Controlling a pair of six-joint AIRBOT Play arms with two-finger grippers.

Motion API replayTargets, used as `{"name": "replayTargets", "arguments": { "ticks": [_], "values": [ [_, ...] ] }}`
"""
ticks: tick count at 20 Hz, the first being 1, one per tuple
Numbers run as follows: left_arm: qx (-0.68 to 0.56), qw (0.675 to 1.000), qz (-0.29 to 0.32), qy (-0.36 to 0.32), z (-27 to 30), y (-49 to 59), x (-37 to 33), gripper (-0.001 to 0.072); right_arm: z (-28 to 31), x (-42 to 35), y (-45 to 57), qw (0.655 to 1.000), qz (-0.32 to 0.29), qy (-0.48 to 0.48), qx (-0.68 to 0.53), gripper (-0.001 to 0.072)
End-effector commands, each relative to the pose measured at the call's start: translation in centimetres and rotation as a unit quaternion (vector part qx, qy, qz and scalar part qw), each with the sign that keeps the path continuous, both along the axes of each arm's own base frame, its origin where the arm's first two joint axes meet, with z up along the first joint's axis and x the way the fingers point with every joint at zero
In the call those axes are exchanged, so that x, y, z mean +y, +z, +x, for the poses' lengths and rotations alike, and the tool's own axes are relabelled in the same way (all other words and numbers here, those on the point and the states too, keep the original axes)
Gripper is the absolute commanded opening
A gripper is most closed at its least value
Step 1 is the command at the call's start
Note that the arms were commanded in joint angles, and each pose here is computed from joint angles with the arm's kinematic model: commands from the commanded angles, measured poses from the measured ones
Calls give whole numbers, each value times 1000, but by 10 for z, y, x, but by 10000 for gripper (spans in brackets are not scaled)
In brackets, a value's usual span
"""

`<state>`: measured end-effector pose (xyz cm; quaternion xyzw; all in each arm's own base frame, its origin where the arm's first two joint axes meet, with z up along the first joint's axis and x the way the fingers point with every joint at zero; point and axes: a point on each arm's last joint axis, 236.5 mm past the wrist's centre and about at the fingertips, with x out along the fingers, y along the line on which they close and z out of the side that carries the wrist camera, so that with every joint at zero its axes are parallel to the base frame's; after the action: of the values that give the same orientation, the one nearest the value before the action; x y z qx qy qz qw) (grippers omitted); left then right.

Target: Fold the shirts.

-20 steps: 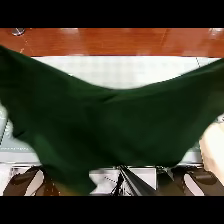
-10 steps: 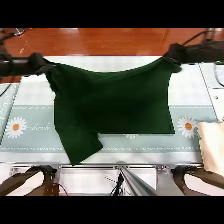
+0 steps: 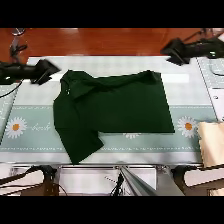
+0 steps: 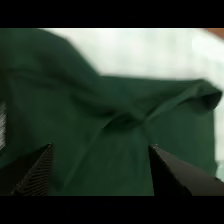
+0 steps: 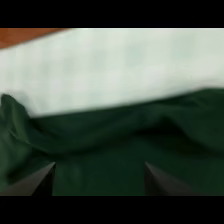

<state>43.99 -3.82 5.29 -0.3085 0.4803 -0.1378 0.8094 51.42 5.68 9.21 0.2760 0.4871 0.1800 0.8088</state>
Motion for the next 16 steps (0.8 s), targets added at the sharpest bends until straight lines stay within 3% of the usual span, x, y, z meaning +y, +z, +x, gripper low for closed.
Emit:
{"name": "replayTargets", "arguments": {
  "ticks": [1, 2, 4, 6, 11, 16],
  "values": [
    [202, 978, 26, -36, -109, -52, 65, 704, -97, -94, -34, 982, -112, 31, 147, 621],
    [239, 971, 17, -22, -137, -66, 78, 705, -120, -123, -41, 976, -134, -17, 172, 618],
    [260, 965, -20, 37, -168, -93, 82, 705, -147, -142, -53, 975, -111, -107, 162, 618],
    [283, 957, -40, 49, -205, -123, 70, 705, -176, -134, -75, 973, -88, -160, 143, 617],
    [247, 960, -116, 70, -209, -147, 26, 705, -246, -55, -111, 982, -4, -134, 129, 617],
    [189, 973, -131, 38, -187, -142, 3, 704, -267, -42, -120, 982, 1, -129, 136, 618]
  ]
}}
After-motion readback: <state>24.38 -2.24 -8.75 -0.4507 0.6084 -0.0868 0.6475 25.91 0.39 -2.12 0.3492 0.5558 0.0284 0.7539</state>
